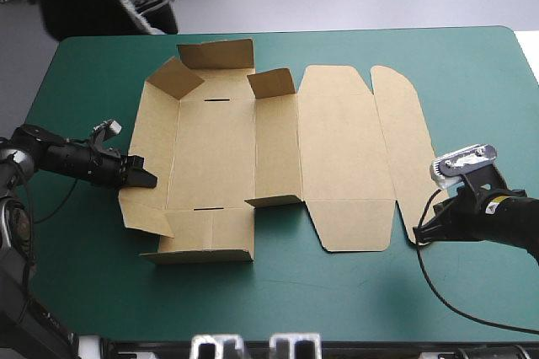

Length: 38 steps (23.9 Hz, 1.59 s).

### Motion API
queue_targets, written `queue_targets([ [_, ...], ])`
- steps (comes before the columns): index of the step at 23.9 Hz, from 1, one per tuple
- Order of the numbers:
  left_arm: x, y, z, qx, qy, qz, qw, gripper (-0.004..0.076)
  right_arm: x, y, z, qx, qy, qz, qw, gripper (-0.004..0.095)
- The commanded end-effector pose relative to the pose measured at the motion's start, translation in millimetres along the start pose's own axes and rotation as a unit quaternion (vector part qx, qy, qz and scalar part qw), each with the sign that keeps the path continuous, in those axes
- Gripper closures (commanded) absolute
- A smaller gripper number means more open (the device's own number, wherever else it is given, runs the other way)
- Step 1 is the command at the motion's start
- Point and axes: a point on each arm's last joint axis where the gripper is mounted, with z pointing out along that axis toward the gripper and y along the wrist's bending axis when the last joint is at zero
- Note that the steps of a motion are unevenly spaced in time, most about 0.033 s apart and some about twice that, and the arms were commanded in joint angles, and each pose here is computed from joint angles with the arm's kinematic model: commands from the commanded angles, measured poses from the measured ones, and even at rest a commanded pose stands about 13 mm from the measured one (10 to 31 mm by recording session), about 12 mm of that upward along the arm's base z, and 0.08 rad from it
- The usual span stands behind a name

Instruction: Fold the box

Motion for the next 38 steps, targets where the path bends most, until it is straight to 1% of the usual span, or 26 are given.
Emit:
queue_targets([
  [1, -4.5, -15.7, -11.4, 0.012, -0.020, 0.039, 0.999, 0.0734, -9.6, -1.5, -8.5, 0.007, -0.035, 0.001, 0.999, 0.0928],
  [5, -4.9, -16.7, -11.8, 0.017, -0.021, 0.012, 1.000, 0.0734, -9.6, -1.5, -8.5, 0.007, -0.035, 0.001, 0.999, 0.0928],
  [8, -5.4, -20.6, -13.2, 0.028, -0.016, 0.016, 0.999, 0.0734, -9.6, -1.5, -8.5, 0.007, -0.035, 0.001, 0.999, 0.0928],
  [13, -26.8, -67.4, -24.0, 0.020, -0.033, 0.098, 0.994, 0.0734, -10.0, -1.6, -8.6, 0.007, -0.037, 0.001, 0.999, 0.0928],
  [14, -37.5, -95.3, -30.1, 0.010, -0.040, 0.141, 0.989, 0.0734, -10.0, -1.6, -8.6, 0.007, -0.037, 0.001, 0.999, 0.0928],
  [17, -51.9, -134.7, -39.1, -0.029, -0.039, 0.211, 0.976, 0.0734, -10.1, -1.7, -8.6, 0.008, -0.038, 0.001, 0.999, 0.0928],
  [19, -64.7, -173.7, -48.6, -0.081, -0.045, 0.272, 0.958, 0.0733, -11.9, -2.4, -8.7, 0.012, -0.048, 0.001, 0.999, 0.0928],
  [21, -71.9, -209.5, -56.9, -0.124, -0.056, 0.346, 0.928, 0.0734, -14.2, -3.2, -9.4, 0.016, -0.060, 0.005, 0.998, 0.0928],
  [22, -73.5, -235.1, -62.6, -0.145, -0.065, 0.407, 0.899, 0.0734, -16.3, -3.6, -11.1, 0.019, -0.068, 0.005, 0.998, 0.0928],
  [23, -73.6, -243.9, -64.7, -0.152, -0.070, 0.425, 0.890, 0.0734, -16.6, -3.5, -11.2, 0.018, -0.069, 0.005, 0.997, 0.0928],
  [25, -74.5, -269.4, -70.6, -0.180, -0.089, 0.470, 0.860, 0.0734, -20.5, -4.4, -14.5, 0.023, -0.085, 0.013, 0.996, 0.0928],
  [26, -73.5, -284.6, -72.8, -0.198, -0.096, 0.496, 0.840, 0.0734, -25.4, -5.4, -18.8, 0.028, -0.105, 0.024, 0.994, 0.0928],
  [29, -70.6, -301.7, -70.3, -0.242, -0.096, 0.541, 0.800, 0.0733, -41.4, -6.6, -40.9, 0.042, -0.158, 0.019, 0.986, 0.0928],
  [31, -69.0, -309.7, -65.3, -0.260, -0.097, 0.561, 0.780, 0.0733, -52.6, -7.0, -60.8, 0.055, -0.198, 0.013, 0.979, 0.0928],
  [34, -68.0, -320.5, -60.1, -0.273, -0.110, 0.582, 0.758, 0.0734, -61.2, -7.5, -77.6, 0.068, -0.232, 0.006, 0.970, 0.0928],
  [36, -66.2, -329.5, -55.8, -0.281, -0.117, 0.603, 0.738, 0.0734, -64.5, -8.1, -85.0, 0.076, -0.247, 0.003, 0.966, 0.0928],
  [38, -63.0, -336.6, -51.6, -0.281, -0.116, 0.619, 0.724, 0.0734, -65.9, -9.1, -88.0, 0.082, -0.255, 0.011, 0.963, 0.0928],
])
